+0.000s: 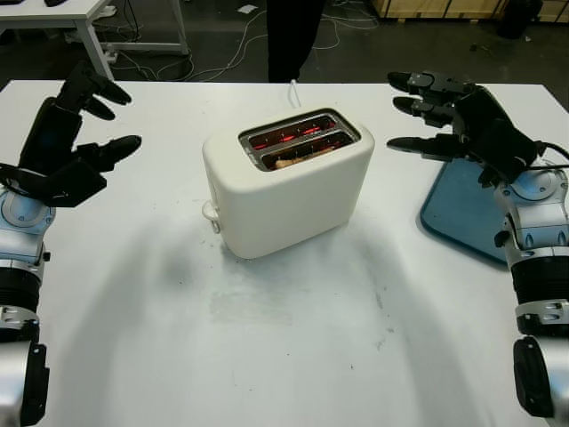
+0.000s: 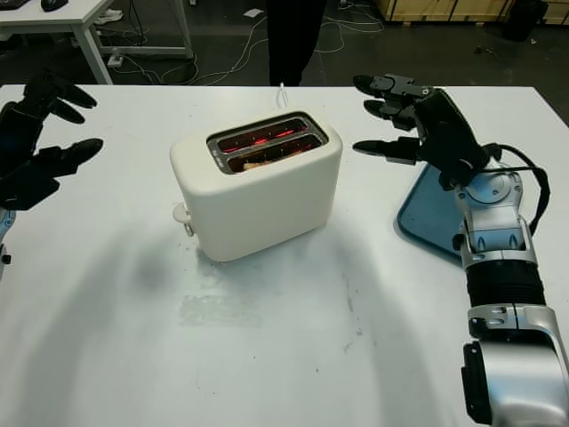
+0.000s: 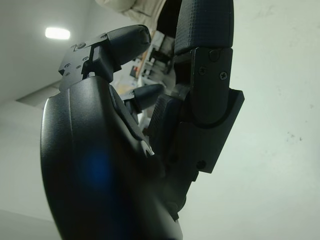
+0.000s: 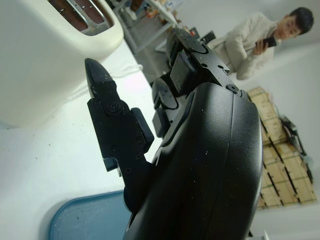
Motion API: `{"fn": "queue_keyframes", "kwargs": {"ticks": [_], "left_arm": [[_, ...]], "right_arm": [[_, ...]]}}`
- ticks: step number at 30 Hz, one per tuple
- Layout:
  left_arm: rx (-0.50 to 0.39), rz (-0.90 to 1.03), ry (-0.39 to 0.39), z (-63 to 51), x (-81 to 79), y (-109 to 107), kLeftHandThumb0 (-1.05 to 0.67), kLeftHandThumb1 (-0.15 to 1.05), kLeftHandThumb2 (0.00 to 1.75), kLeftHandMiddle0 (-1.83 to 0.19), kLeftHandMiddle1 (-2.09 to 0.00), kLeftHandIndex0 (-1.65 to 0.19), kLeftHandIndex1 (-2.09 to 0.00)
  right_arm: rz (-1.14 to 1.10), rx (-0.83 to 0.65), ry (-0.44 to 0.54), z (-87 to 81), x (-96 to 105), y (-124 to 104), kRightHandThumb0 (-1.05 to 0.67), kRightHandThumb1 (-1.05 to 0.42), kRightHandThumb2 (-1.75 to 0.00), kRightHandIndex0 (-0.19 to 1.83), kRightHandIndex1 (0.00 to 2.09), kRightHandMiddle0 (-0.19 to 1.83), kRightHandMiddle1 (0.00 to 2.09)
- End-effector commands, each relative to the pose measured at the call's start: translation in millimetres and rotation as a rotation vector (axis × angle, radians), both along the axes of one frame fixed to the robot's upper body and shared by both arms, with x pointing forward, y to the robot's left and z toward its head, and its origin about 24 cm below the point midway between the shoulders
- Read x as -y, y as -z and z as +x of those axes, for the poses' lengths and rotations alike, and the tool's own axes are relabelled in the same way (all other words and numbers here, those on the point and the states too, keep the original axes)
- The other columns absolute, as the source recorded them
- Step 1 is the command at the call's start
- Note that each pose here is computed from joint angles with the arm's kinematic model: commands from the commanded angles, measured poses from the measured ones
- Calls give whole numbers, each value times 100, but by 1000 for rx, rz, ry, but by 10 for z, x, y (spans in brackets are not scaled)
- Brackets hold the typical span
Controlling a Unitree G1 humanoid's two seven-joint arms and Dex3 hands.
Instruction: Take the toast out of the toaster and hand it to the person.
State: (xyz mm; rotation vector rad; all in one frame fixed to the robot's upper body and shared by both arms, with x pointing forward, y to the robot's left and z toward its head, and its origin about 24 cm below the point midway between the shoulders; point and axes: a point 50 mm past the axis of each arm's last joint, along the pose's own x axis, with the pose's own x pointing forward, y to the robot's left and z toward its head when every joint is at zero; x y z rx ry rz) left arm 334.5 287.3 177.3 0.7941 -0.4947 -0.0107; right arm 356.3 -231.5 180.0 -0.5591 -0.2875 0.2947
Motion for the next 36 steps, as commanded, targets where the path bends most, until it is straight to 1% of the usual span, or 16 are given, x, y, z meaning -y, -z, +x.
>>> {"fn": "queue_keyframes", "kwargs": {"ticks": [1, 6, 13, 16, 36], "left_arm": [[12, -8, 4, -7, -3, -8, -105, 92, 45, 0, -175, 0, -159], [10, -4, -2, -9, -16, -16, -105, 92, 45, 0, -174, 0, -158], [13, 5, 3, 3, 6, -22, -105, 92, 46, 0, -174, 0, -158], [9, 0, 4, 2, 6, -18, -105, 92, 46, 0, -174, 0, -158], [11, -5, 1, -6, -4, -5, -105, 92, 45, 0, -175, 0, -159]], "right_arm": [[2, 22, -5, 3, -6, -42, -23, -79, 0, 50, 0, 50, 0], [-1, 26, -3, 4, -20, -46, -21, -78, 0, 50, 0, 50, 0], [-8, 26, -3, -3, -6, -67, -22, -79, 0, 49, 1, 50, 0], [-3, 23, -4, -3, 1, -60, -19, -79, 0, 49, 0, 49, 0], [-2, 24, -6, 9, -1, -46, -23, -78, 0, 51, 1, 51, 1]]}}
